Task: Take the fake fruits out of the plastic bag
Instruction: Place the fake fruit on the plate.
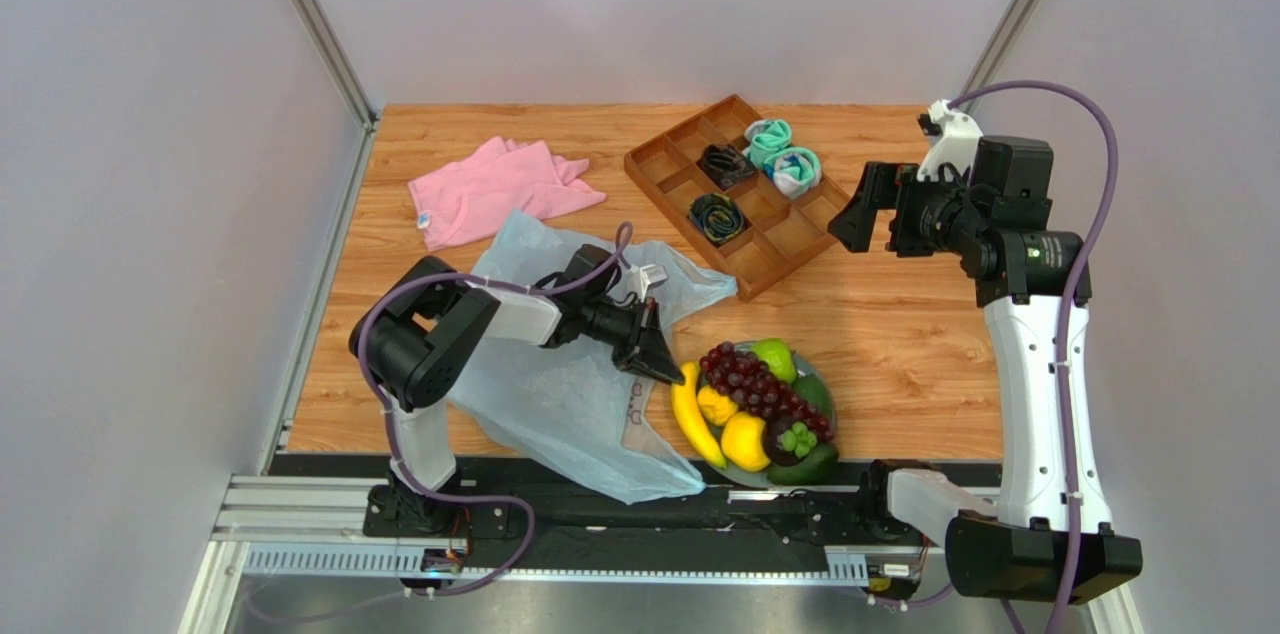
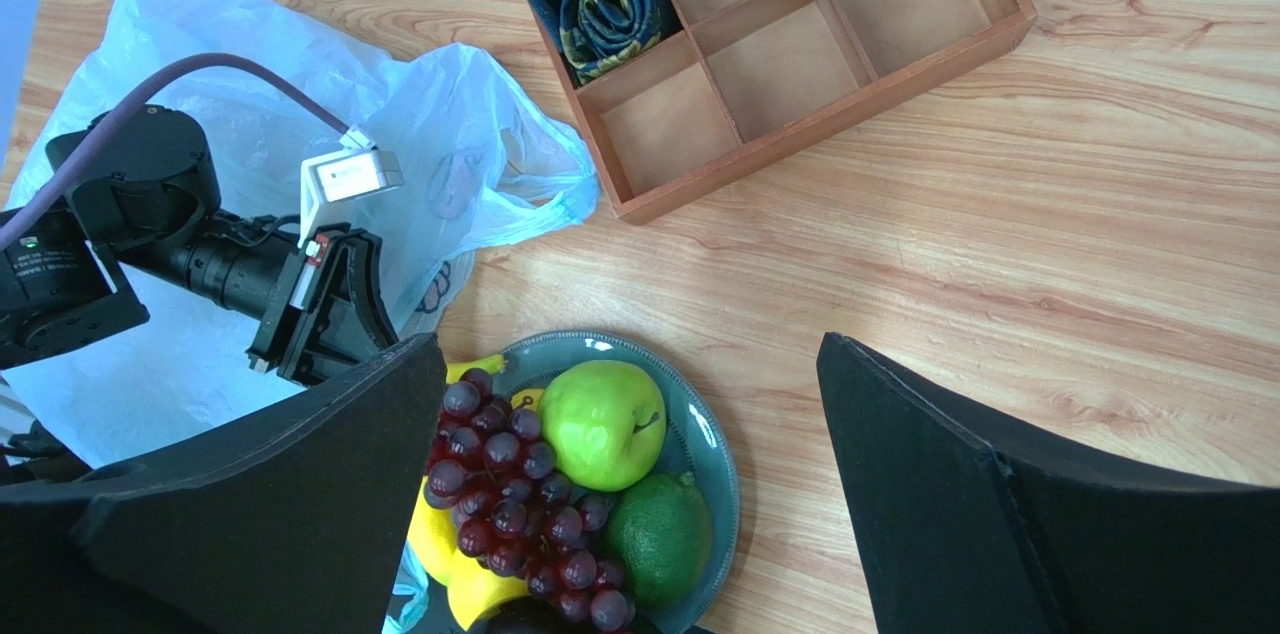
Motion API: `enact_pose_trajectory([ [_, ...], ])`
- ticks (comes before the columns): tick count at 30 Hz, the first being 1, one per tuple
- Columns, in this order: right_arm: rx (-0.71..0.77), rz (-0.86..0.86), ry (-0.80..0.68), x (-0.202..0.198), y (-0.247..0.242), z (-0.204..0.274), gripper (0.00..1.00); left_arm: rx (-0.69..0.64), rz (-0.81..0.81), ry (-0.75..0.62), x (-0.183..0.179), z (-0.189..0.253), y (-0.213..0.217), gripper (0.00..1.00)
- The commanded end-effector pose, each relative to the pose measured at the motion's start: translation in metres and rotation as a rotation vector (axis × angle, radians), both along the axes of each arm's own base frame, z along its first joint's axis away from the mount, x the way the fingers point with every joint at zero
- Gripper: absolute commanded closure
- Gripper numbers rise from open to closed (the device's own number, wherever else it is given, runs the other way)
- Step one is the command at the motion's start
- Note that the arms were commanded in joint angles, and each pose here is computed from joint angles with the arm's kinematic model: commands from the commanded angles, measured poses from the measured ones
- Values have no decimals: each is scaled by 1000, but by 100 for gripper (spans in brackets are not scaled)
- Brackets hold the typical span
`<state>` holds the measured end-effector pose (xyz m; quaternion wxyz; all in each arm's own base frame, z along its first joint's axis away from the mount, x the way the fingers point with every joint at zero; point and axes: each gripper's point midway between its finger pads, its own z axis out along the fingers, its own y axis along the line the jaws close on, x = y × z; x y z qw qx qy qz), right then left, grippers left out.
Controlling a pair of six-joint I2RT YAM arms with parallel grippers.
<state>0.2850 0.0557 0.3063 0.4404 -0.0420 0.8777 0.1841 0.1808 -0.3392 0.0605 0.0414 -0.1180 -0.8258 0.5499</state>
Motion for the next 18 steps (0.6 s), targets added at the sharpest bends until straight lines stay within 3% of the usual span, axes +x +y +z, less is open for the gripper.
enact_pose_trajectory([
  [1,22,0,-47,5,1,12,0,-32,-26,-26,1,2,-7,100],
  [6,25,3,-43,4,2,9,0,-30,-7,3,2,-4,-9,100],
  [14,25,-1,-36,2,0,5,0,-35,-11,28,4,-5,-19,86],
  [15,24,-3,-37,2,0,6,0,-29,-8,32,4,-6,-18,70],
  [18,24,-3,-39,2,0,6,0,-4,-12,29,1,-8,-15,57],
])
